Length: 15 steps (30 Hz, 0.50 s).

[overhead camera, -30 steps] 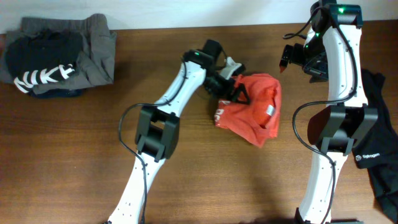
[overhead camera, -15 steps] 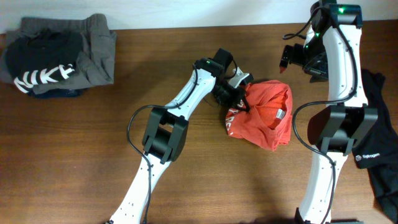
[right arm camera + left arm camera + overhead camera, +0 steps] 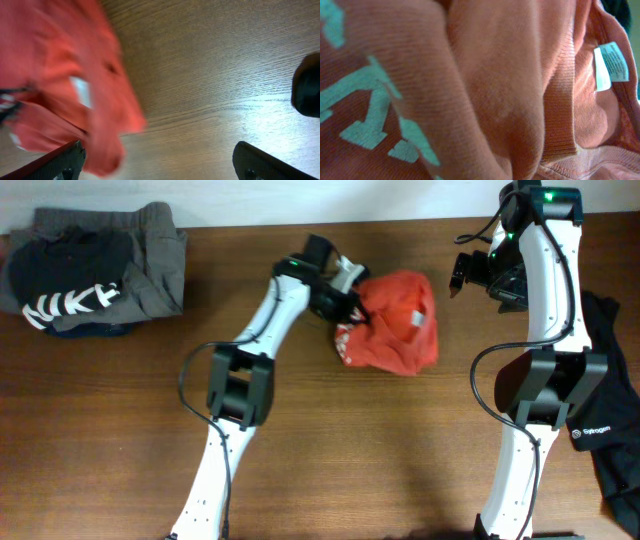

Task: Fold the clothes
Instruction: 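Lift the red bundle with the left gripper and carry it up-left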

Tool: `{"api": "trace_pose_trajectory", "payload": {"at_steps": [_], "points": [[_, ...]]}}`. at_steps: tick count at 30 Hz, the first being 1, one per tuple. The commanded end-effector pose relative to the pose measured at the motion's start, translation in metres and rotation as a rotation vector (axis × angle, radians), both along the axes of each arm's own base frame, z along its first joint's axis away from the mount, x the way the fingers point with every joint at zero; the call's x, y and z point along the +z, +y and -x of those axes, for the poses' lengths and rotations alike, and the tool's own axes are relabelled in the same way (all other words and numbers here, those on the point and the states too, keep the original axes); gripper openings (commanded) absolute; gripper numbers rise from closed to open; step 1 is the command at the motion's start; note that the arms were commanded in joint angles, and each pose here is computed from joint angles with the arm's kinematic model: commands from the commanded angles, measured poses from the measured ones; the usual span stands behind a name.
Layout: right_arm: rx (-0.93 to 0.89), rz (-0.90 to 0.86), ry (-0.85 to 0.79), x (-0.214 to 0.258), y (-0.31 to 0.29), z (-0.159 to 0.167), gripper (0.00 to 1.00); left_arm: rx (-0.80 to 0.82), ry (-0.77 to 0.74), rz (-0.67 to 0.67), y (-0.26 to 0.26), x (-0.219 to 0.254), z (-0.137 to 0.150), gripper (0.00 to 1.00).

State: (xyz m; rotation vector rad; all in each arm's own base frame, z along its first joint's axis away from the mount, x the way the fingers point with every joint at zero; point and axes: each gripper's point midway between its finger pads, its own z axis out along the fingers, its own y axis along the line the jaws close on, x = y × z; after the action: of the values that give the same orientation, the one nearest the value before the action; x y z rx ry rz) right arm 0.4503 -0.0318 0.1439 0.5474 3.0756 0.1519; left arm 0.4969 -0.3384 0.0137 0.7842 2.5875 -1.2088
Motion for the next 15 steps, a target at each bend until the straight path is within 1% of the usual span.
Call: {"api": "trace_pose_trajectory", "payload": {"at_steps": [1,3,7,9,10,13,15], "points": [[0.009,0.003,-0.009,0.005,0.001,0.001,0.99,0.090,-0.098,-0.041,0.048,-0.002,-0.044,0.00],[0.009,0.002,0.001,0.003,0.001,0.002,0.99,0.128,-0.129,-0.035,0.071,0.000,-0.061,0.00],[0.009,0.000,0.019,-0.002,0.001,0.005,0.99,0.167,-0.202,-0.029,0.105,0.004,-0.085,0.00],[0.009,-0.002,0.033,-0.005,0.002,0.007,0.99,0.218,-0.245,-0.023,0.133,0.008,-0.104,0.00],[0.009,-0.002,0.036,-0.006,0.002,0.008,0.99,0.229,-0.254,-0.022,0.140,0.010,-0.108,0.00],[0.009,-0.004,0.052,-0.009,0.002,0.010,0.99,0.272,-0.299,-0.017,0.165,0.023,-0.123,0.00],[0.009,-0.004,0.061,-0.012,0.002,0.011,0.99,0.303,-0.352,-0.010,0.183,0.043,-0.136,0.00]]}}
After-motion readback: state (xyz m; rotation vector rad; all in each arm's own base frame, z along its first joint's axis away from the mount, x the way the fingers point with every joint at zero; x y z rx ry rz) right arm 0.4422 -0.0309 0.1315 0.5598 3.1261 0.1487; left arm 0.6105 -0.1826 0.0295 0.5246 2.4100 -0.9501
